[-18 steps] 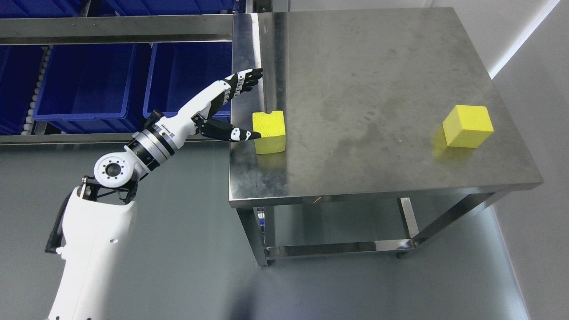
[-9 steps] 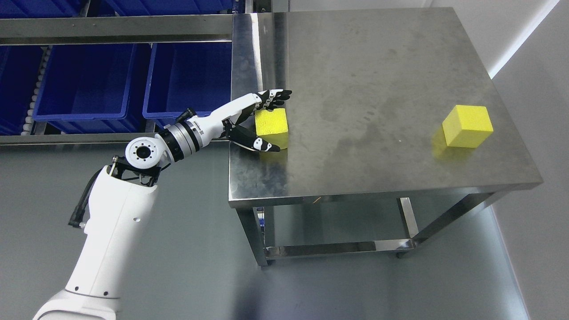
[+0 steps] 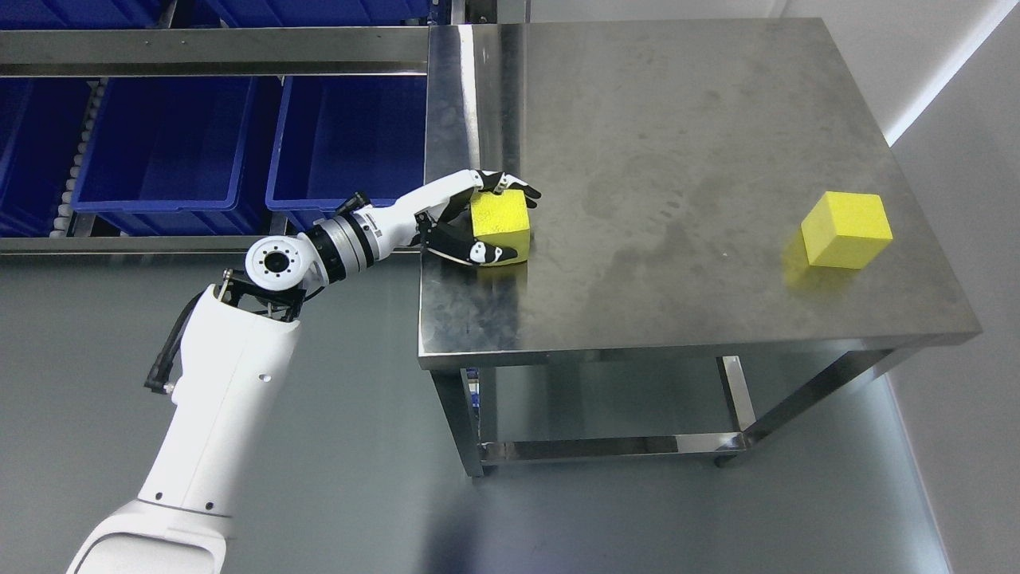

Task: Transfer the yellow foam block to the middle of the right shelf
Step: 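Close the left hand around the yellow foam cube, then lift the cube up off the table with the left hand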

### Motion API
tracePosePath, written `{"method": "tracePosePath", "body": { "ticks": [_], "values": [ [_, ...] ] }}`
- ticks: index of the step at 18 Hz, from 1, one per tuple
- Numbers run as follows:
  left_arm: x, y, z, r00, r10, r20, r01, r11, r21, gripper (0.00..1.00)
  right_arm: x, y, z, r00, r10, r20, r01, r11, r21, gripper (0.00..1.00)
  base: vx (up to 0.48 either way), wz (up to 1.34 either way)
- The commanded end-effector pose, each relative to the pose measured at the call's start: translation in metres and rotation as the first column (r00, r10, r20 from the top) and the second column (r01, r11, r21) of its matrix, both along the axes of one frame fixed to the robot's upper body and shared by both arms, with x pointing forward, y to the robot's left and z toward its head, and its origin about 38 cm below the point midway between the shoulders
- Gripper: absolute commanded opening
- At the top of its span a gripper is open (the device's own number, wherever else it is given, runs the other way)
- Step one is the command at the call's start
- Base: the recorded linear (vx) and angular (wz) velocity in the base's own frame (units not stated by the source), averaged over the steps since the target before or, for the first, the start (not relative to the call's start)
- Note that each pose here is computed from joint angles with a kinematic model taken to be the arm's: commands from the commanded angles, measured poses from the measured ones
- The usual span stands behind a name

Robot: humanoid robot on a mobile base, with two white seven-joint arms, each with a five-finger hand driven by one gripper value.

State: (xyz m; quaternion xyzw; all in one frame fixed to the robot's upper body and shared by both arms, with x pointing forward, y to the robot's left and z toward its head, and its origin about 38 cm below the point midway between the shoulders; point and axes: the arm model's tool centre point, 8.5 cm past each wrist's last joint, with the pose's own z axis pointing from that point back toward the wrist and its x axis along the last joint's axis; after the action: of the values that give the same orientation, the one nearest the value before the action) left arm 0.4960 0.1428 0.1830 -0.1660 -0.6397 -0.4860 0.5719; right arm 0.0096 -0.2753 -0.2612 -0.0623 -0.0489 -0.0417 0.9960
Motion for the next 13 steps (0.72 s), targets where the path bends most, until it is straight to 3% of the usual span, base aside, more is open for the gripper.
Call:
{"method": "tracePosePath", "body": {
  "ticks": [1, 4, 6, 8, 9, 11, 13],
  "values": [
    [0.020, 0.014, 0.048, 0.992, 0.107, 0.063, -0.090, 0.970, -0.227, 0.46, 0.005, -0.012, 0.001, 1.000, 0.005, 0.015, -0.005, 1.000, -0.019, 1.00, -0.006, 0.01],
    [0.026, 0.036, 0.124, 0.962, 0.242, 0.126, -0.131, 0.813, -0.567, 0.46, 0.005, -0.012, 0.001, 1.000, 0.005, 0.015, -0.005, 1.000, -0.019, 1.00, -0.004, 0.03],
    [0.027, 0.061, 0.151, 0.896, 0.420, 0.145, -0.200, 0.671, -0.714, 0.48, 0.005, -0.012, 0.001, 1.000, 0.005, 0.015, -0.005, 1.000, -0.019, 1.00, 0.004, -0.02],
    [0.021, 0.079, 0.159, 0.775, 0.606, 0.179, -0.211, 0.516, -0.830, 0.49, 0.005, -0.012, 0.001, 1.000, 0.003, 0.015, -0.003, 1.000, -0.019, 1.00, 0.010, -0.06],
    [0.019, 0.084, 0.156, 0.740, 0.658, 0.137, -0.247, 0.455, -0.856, 0.49, 0.005, -0.012, 0.001, 1.000, 0.005, 0.015, -0.005, 1.000, -0.019, 1.00, 0.011, -0.07],
    [0.014, 0.092, 0.149, 0.701, 0.710, 0.073, -0.299, 0.385, -0.873, 0.49, 0.005, -0.012, 0.001, 1.000, 0.005, 0.015, -0.005, 1.000, -0.019, 1.00, 0.011, -0.02],
    [0.006, 0.092, 0.143, 0.701, 0.711, 0.045, -0.329, 0.380, -0.864, 0.49, 0.005, -0.012, 0.001, 1.000, 0.003, 0.015, -0.003, 1.000, -0.019, 1.00, 0.002, 0.02]
  ]
}}
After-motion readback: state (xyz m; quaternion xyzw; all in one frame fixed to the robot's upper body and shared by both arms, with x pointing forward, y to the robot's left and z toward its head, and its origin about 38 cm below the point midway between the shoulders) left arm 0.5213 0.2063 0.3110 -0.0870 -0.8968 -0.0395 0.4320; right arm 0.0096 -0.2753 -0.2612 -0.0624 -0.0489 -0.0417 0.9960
